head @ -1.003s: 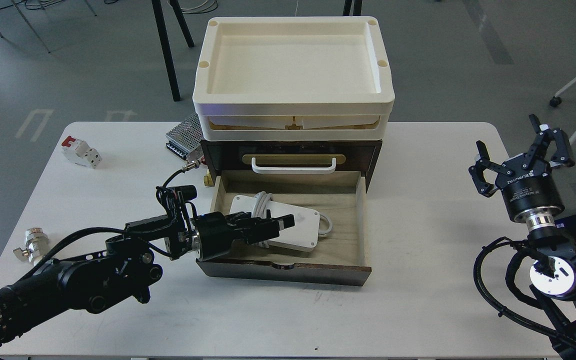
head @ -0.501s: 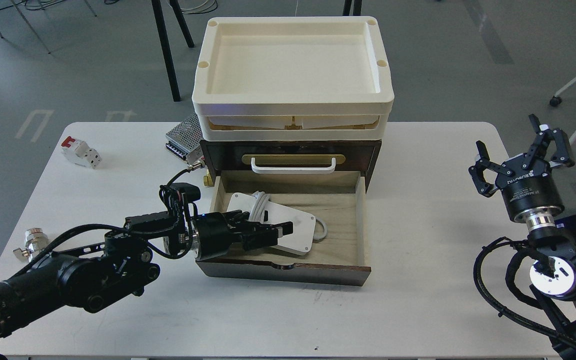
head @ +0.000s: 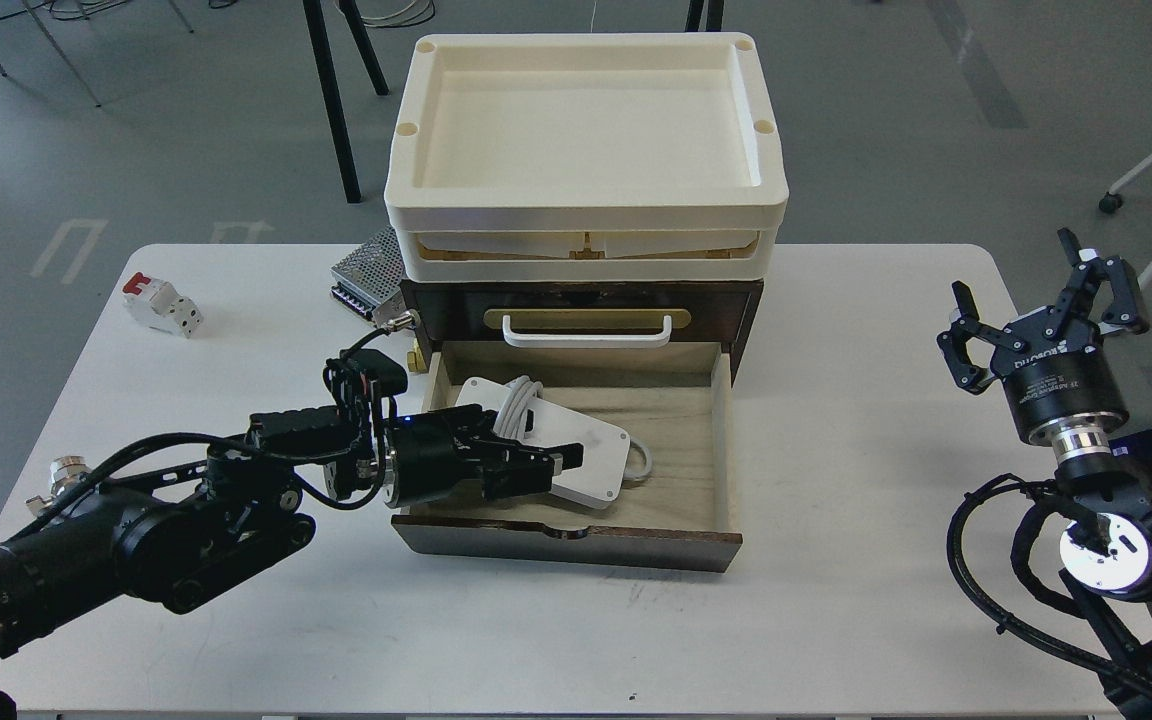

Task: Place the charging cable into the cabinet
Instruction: 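Push the charger deeper into the drawer with the left gripper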

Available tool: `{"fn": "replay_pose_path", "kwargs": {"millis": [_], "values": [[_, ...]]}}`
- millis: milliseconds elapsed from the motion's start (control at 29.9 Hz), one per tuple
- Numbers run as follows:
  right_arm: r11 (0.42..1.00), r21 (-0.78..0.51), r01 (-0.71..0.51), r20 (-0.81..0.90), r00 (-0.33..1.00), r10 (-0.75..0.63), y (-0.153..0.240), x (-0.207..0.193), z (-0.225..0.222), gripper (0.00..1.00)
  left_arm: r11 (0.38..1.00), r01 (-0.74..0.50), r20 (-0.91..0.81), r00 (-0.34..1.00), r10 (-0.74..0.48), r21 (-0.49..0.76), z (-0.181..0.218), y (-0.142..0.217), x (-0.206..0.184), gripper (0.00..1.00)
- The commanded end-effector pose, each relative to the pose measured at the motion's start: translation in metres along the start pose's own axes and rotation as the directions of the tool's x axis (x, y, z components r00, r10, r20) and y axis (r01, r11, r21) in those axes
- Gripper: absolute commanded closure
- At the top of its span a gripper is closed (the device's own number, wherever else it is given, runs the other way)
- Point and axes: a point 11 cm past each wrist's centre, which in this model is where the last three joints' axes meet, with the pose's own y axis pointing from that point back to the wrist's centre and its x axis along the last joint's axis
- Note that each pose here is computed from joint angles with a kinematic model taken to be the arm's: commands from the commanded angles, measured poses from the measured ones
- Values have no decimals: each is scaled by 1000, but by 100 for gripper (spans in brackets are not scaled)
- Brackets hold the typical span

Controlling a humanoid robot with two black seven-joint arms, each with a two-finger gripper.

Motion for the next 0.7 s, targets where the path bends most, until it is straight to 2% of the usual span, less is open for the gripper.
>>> {"fn": "replay_pose_path", "kwargs": {"millis": [0,267,668], "values": [[1000,2,-1,0,1000,1,0,0,0,1,1000,2,3,1000,-2,6,-2,2,0,0],[1000,0,0,0,1000,0,0,0,0,1,1000,9,4,1000,-9,9,-3,3,-4,0],[1000,0,0,0,1000,0,0,0,0,0,998,62,118,991,-65,28,-7,4,-10,0]]}}
